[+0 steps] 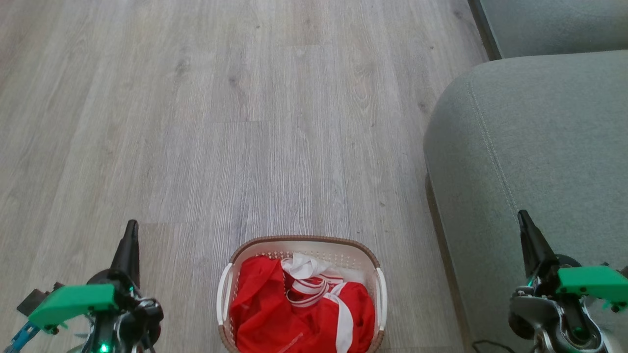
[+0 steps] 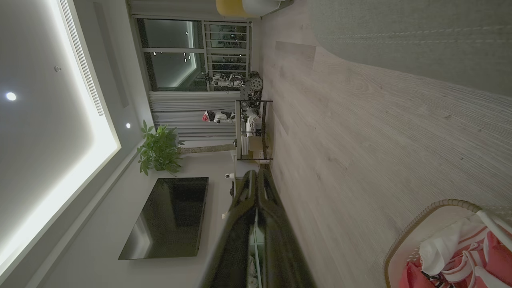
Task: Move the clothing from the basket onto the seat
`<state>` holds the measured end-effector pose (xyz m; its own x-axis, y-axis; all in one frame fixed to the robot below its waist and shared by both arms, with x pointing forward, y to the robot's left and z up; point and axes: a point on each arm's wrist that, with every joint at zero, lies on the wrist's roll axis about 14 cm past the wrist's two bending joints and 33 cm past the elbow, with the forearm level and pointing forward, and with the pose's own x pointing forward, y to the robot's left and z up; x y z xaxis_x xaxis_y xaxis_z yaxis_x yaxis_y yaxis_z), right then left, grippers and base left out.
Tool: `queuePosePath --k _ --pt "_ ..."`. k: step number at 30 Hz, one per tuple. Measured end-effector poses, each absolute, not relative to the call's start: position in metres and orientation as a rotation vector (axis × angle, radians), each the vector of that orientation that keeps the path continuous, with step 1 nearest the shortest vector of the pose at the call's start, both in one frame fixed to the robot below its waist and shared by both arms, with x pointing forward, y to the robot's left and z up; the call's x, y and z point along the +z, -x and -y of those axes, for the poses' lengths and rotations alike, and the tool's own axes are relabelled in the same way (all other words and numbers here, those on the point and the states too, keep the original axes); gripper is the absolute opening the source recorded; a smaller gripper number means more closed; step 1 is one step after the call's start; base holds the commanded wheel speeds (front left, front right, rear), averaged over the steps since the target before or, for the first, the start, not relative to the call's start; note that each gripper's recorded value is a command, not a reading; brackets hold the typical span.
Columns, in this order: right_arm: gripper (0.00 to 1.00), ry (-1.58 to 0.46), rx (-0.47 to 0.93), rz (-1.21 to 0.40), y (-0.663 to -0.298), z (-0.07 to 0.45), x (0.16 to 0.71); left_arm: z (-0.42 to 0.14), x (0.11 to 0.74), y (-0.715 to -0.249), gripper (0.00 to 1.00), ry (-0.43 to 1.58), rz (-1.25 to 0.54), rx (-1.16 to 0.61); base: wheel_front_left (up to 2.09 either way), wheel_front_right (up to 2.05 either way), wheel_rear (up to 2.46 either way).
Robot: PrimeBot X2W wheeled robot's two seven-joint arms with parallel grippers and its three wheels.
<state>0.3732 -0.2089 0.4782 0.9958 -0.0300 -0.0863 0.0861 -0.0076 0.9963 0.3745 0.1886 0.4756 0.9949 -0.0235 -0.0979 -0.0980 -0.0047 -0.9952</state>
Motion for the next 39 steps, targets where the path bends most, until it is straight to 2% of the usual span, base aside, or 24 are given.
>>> queuePosePath --k 39 --pt "0.0 -1.576 -0.092 -0.044 -0.3732 0.2089 0.4782 -0.1886 0.4756 -0.3745 0.0 1.575 -0.095 0.059 0.0 0.0 0.0"
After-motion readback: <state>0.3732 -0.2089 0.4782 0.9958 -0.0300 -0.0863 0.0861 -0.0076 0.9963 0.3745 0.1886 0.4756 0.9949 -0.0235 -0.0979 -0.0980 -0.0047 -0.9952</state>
